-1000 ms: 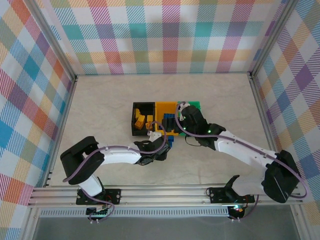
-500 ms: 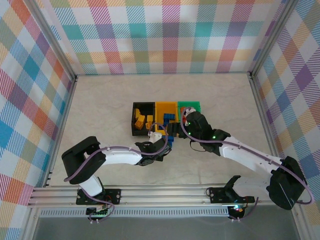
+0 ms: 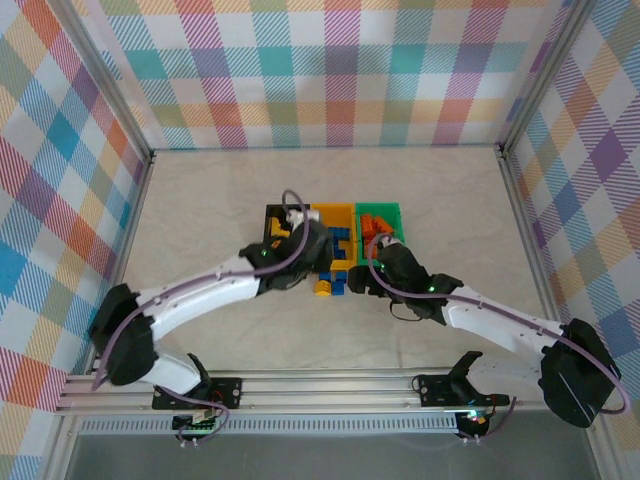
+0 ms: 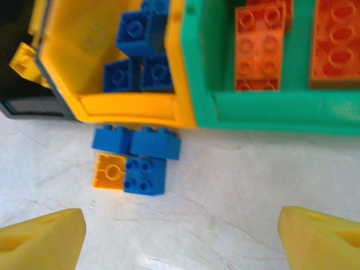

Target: Sort the legos into containers by color

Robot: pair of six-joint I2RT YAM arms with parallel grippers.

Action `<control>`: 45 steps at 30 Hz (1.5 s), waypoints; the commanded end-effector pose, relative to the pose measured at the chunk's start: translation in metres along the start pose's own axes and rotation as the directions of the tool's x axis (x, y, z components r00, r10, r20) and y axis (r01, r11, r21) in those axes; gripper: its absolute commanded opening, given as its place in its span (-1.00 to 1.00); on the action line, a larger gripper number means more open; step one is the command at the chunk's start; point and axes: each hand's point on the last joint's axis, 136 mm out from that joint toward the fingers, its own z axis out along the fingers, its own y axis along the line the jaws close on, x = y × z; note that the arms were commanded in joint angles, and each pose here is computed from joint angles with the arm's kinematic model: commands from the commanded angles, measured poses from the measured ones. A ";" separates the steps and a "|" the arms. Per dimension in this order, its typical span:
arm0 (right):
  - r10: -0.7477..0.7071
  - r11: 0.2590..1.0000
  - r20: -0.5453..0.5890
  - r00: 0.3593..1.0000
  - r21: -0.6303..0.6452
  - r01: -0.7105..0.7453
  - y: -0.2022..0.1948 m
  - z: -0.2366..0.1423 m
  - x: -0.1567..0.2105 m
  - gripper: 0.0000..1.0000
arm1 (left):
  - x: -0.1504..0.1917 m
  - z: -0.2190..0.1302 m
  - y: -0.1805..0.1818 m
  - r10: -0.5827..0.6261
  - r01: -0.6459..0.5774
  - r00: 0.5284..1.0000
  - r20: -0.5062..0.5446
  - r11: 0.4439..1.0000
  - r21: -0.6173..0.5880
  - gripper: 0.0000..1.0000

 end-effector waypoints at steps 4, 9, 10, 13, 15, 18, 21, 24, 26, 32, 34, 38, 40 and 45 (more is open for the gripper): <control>0.026 1.000 -0.059 0.998 -0.005 -0.026 -0.005 0.004 0.024 0.76 | -0.018 0.059 0.003 0.025 -0.034 0.991 -0.132 0.997 -0.068 -0.36; -0.018 1.000 -0.104 0.994 0.017 0.020 0.003 0.018 0.039 0.73 | -0.038 0.088 0.002 -0.026 0.014 0.985 -0.168 0.997 -0.074 0.37; -0.023 1.000 -0.104 0.994 0.018 0.025 0.006 0.022 0.041 0.73 | -0.044 0.086 -0.002 -0.029 0.019 0.987 -0.160 0.998 -0.063 0.55; -0.037 0.999 -0.099 0.994 0.019 0.040 0.015 0.032 0.040 0.67 | -0.066 0.063 -0.017 -0.039 0.039 0.993 -0.109 0.999 0.000 0.76; -0.049 0.998 -0.096 0.994 0.035 0.052 0.020 0.039 0.039 0.62 | -0.080 0.038 -0.021 -0.054 0.056 0.997 -0.060 0.997 0.045 0.86; -0.050 0.997 -0.079 0.996 0.053 0.054 0.026 0.049 0.034 0.56 | -0.086 -0.005 -0.017 -0.083 0.082 0.996 0.006 0.991 0.109 1.00; -0.036 0.998 -0.055 0.998 0.050 0.039 0.031 0.057 0.028 0.48 | -0.072 -0.043 -0.002 -0.111 0.103 0.993 0.043 0.983 0.151 1.00; -0.035 0.998 -0.048 0.998 0.053 0.038 0.036 0.065 0.024 0.43 | -0.042 -0.064 0.022 -0.128 0.120 0.991 0.047 0.983 0.138 1.00; -0.033 0.995 -0.063 0.997 0.090 0.038 0.034 0.072 0.024 0.37 | -0.018 -0.070 0.043 -0.148 0.143 0.988 0.039 0.984 0.110 1.00; 0.033 0.979 -0.135 0.990 0.203 -0.005 0.014 0.083 0.043 0.06 | 0.024 -0.078 0.081 -0.215 0.212 0.976 0.032 0.975 0.067 1.00; 0.067 0.971 -0.151 0.986 0.238 -0.030 0.003 0.077 0.052 -0.05 | 0.033 -0.078 0.086 -0.223 0.221 0.975 0.016 0.973 0.064 1.00; 0.100 0.968 -0.151 0.983 0.242 -0.062 -0.013 0.055 0.063 -0.09 | 0.048 -0.080 0.095 -0.232 0.232 0.973 0.000 0.971 0.059 1.00; 0.068 0.981 -0.143 0.987 0.188 -0.040 -0.006 0.048 0.059 0.01 | 0.054 -0.080 0.098 -0.238 0.238 0.971 -0.002 0.969 0.069 1.00; -0.004 0.988 -0.162 0.987 0.152 0.029 0.011 0.054 0.049 0.43 | 0.060 -0.079 0.102 -0.237 0.236 0.972 -0.002 0.969 0.065 1.00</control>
